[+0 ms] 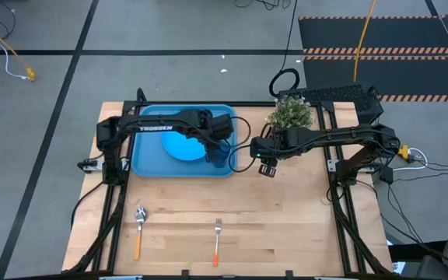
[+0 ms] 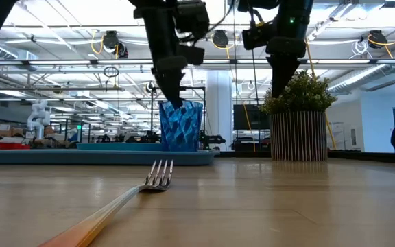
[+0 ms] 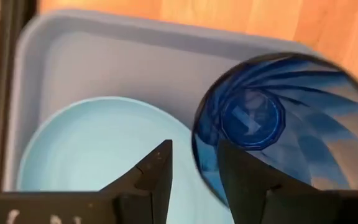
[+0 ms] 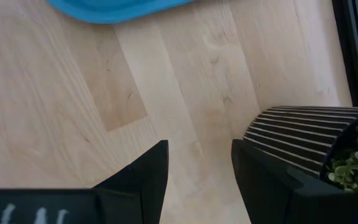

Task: Pick and place plate/cup/fork/spoon on tray
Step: Put the blue cup on the blue tray to the bottom right of the blue plate, then move the blue tray to the center of the table

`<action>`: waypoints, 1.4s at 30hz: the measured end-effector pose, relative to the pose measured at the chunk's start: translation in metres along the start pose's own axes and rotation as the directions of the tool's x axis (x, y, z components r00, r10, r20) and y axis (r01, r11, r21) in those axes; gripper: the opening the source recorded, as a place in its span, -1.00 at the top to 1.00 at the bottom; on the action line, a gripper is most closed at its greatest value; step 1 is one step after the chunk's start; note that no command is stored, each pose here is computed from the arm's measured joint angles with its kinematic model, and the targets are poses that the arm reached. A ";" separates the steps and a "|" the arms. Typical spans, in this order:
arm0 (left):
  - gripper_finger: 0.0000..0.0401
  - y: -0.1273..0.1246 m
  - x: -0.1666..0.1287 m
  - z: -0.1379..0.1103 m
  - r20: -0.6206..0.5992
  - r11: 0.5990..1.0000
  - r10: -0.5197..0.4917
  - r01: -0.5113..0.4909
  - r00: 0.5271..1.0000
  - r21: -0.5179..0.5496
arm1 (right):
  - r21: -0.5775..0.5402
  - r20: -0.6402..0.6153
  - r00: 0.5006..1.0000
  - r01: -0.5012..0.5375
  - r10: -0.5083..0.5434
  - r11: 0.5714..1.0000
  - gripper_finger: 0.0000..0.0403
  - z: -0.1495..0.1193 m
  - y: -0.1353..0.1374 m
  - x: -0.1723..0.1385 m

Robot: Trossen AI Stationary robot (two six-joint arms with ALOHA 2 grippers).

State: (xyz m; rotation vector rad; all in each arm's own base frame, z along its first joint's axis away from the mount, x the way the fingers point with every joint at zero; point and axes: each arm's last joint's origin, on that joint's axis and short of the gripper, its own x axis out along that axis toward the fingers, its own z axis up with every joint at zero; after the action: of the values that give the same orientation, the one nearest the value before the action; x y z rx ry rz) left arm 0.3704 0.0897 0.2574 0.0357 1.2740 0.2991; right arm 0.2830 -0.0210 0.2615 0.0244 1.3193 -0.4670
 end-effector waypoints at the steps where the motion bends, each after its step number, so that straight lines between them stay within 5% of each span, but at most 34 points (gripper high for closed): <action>1: 0.34 0.001 -0.006 0.000 0.019 1.000 0.005 -0.005 1.000 -0.002 | -0.005 0.001 1.000 0.000 0.000 1.000 0.17 0.000 0.000 0.000; 11: 0.32 0.013 -0.097 -0.019 0.279 1.000 0.001 0.002 0.960 -0.012 | -0.062 0.054 0.998 -0.012 0.015 0.998 0.17 0.005 0.002 0.000; 18: 0.32 0.009 -0.150 -0.031 0.529 0.999 -0.014 0.034 0.849 -0.028 | -0.153 0.060 0.998 -0.010 0.019 0.988 0.17 0.001 0.005 0.015; 25: 0.32 -0.005 -0.151 -0.058 0.726 0.996 0.006 0.062 0.688 -0.067 | -0.255 0.162 0.980 -0.072 0.116 0.964 0.17 -0.004 0.017 0.046; 34: 0.32 -0.014 -0.146 -0.121 0.932 0.969 0.108 0.174 0.347 -0.177 | -0.318 0.241 0.969 0.026 0.055 0.948 0.17 0.003 0.024 0.034; 38: 0.32 -0.015 -0.143 -0.146 0.940 0.963 0.145 0.173 0.310 -0.206 | -0.370 0.343 0.936 0.060 0.076 0.927 0.17 0.021 0.028 0.005; 42: 0.32 -0.017 -0.133 -0.163 0.934 0.965 0.135 0.170 0.331 -0.200 | -0.378 0.429 0.898 0.082 0.096 0.922 0.17 0.038 0.025 -0.026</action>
State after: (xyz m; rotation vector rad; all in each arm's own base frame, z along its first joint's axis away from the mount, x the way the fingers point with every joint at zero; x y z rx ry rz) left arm 0.1852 0.0185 0.3295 -0.0350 -0.0003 0.3454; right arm 0.3224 -0.0009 0.2901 -0.3901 0.9395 -0.1778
